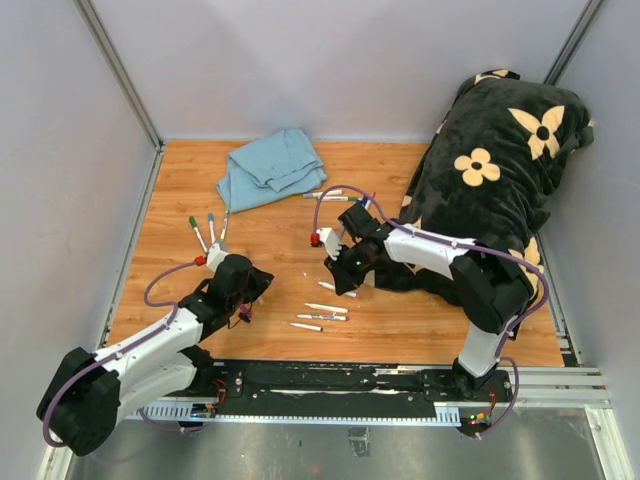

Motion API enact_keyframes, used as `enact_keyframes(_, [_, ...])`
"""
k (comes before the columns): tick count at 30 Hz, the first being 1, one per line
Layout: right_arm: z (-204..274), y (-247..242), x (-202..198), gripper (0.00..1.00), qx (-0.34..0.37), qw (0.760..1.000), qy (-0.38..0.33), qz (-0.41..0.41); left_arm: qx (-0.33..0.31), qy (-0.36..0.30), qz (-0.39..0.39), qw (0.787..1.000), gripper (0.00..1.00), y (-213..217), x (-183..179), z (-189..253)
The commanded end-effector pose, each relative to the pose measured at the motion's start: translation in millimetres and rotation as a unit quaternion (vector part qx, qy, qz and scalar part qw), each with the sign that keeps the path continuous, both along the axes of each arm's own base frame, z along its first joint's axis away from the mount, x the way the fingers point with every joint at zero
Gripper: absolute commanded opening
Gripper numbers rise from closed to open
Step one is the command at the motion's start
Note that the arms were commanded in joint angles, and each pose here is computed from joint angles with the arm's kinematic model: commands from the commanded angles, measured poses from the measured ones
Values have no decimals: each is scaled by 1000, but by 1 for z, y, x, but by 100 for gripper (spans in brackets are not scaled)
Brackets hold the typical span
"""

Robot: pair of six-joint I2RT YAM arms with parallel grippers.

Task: Open the pen caps
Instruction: Place the pen at the center of the board.

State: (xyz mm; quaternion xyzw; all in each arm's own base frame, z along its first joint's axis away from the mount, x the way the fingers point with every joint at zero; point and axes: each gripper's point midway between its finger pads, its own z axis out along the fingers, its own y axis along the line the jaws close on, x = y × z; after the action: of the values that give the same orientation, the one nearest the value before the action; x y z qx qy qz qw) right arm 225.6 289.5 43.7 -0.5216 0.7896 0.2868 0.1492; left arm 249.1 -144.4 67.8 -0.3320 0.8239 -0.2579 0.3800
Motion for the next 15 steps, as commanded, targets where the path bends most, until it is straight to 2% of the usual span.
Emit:
enact_keyframes(1, [-3, 11, -10, 13, -14, 999, 0, 35, 18, 15, 38, 999, 0, 13, -1, -17])
enact_keyframes(15, [-14, 16, -24, 20, -34, 997, 12, 67, 41, 49, 62, 996, 6, 22, -3, -40])
